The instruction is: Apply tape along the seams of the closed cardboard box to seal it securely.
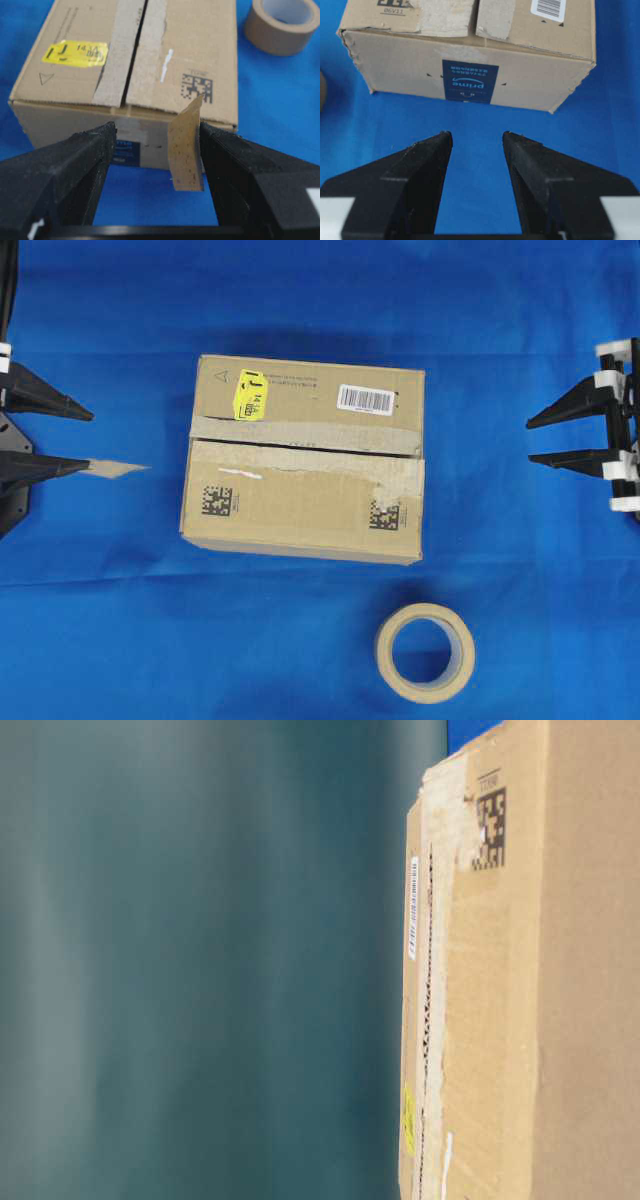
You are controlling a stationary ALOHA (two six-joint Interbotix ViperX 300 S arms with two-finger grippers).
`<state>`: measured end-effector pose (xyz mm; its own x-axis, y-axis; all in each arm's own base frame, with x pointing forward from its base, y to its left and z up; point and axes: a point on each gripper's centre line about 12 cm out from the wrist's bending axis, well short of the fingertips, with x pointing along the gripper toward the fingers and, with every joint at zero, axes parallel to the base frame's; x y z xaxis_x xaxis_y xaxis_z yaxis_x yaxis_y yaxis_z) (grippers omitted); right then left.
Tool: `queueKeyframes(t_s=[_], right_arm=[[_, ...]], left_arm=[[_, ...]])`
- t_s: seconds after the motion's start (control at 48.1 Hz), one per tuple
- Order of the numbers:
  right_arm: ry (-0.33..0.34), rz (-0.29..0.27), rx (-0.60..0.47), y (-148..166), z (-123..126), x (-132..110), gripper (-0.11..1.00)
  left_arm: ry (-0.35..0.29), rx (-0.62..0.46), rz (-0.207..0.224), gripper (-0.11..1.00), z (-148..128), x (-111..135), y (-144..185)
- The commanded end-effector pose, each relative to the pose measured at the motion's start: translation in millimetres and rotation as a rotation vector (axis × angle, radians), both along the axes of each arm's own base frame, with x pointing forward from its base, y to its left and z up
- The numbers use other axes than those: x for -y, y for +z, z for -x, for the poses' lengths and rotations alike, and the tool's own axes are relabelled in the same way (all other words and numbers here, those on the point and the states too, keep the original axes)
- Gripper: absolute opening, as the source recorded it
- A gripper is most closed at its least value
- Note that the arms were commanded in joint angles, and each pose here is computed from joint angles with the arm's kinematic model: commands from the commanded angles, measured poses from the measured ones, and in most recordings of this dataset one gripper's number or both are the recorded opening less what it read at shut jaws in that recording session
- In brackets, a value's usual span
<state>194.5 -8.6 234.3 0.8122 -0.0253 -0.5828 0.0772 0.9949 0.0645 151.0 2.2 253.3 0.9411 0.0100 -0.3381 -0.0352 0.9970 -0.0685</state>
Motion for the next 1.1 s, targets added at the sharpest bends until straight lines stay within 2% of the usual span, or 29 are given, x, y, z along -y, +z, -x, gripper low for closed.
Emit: queueKeyframes(t_s=[0.0,0.728,1.082], right_arm=[[-0.004,-0.005,-0.004,1.4,-0.9,0.5,0.55],[-0.012,-0.021,-0.021,1.0,1.5,0.0,0.55],[-0.017,-0.034,-0.074,-2.9,8.3,-0.8,0.55]], left_arm=[[0.001,0.000,0.001,0.61,-1.5,0.0,1.9],[0.001,-0.006,-0.004,0.61,-2.3,-0.4,-2.2],[0.000,-0.028,-0.010,0.61,-1.3,-0.5,-11.1]])
